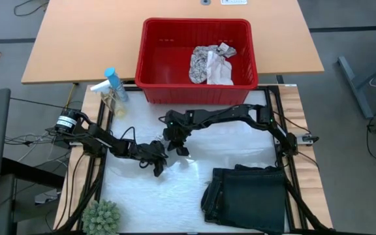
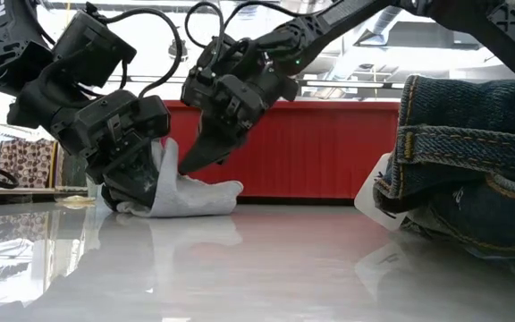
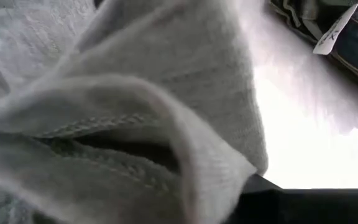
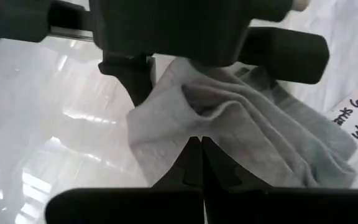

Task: Fold Laundry from Bin
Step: Fold the gray boxer from the red laundry bin

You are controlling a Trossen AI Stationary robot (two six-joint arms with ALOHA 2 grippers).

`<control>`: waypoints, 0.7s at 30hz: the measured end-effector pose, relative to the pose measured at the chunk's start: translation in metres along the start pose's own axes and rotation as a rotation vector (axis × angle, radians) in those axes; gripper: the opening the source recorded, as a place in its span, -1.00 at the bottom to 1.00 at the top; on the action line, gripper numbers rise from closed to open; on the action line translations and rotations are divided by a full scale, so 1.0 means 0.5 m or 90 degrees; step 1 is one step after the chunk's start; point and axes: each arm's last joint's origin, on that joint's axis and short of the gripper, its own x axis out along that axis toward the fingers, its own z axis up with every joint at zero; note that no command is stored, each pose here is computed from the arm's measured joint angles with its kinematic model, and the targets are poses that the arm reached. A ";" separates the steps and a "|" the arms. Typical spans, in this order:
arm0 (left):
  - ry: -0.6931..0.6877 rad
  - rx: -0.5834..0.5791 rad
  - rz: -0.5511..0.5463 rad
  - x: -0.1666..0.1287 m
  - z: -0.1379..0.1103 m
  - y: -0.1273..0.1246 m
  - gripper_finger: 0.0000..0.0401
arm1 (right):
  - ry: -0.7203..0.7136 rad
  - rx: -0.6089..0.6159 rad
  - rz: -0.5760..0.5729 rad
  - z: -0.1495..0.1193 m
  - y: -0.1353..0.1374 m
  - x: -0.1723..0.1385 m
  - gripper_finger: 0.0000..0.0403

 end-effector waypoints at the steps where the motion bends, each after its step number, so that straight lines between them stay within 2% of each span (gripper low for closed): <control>1: 0.000 -0.002 0.000 0.000 0.000 0.000 -1.00 | -0.002 -0.003 -0.005 0.001 -0.001 0.000 -0.93; 13: 0.004 -0.056 -0.042 -0.006 0.012 -0.012 -0.99 | 0.036 0.026 -0.074 -0.032 -0.024 0.046 -0.93; 21: 0.034 -0.102 -0.055 -0.037 0.029 -0.024 -0.76 | 0.034 0.021 -0.076 -0.032 -0.025 0.047 -0.93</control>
